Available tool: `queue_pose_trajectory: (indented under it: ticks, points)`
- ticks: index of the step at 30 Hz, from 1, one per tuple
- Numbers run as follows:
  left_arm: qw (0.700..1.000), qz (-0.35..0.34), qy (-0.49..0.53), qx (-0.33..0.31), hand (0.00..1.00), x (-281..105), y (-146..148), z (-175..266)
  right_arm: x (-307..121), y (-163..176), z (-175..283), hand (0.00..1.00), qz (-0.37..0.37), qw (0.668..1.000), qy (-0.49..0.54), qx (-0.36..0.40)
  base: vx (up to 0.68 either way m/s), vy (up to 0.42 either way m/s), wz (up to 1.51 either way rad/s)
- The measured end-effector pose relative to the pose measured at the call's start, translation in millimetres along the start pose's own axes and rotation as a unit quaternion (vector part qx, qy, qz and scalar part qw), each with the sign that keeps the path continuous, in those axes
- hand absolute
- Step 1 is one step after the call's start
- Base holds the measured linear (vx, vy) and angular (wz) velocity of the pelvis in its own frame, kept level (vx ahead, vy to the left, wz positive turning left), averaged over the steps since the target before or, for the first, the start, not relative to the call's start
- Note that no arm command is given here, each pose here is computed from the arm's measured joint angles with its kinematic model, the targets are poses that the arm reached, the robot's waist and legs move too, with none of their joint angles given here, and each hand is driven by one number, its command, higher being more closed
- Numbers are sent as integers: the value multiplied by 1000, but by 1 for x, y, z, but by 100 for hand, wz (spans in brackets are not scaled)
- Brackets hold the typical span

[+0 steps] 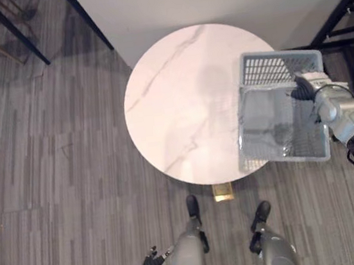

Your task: Pick vegetable in the basket

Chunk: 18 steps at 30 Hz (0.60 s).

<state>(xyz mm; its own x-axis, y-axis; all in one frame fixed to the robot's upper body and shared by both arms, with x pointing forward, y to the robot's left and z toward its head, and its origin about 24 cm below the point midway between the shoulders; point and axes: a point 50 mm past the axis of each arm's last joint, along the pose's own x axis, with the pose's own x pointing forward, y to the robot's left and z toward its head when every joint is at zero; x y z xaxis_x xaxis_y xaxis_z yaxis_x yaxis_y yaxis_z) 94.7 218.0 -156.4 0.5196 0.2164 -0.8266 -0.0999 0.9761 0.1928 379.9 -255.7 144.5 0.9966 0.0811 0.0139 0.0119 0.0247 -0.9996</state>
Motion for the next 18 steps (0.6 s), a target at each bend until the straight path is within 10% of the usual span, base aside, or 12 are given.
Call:
queue_pose_trajectory:
  ticks: [18]
  points:
    - [997,-29,35,65,0,-6,11,-21,-101,75,19,100,129,980,-152,-6,13,5,-20]
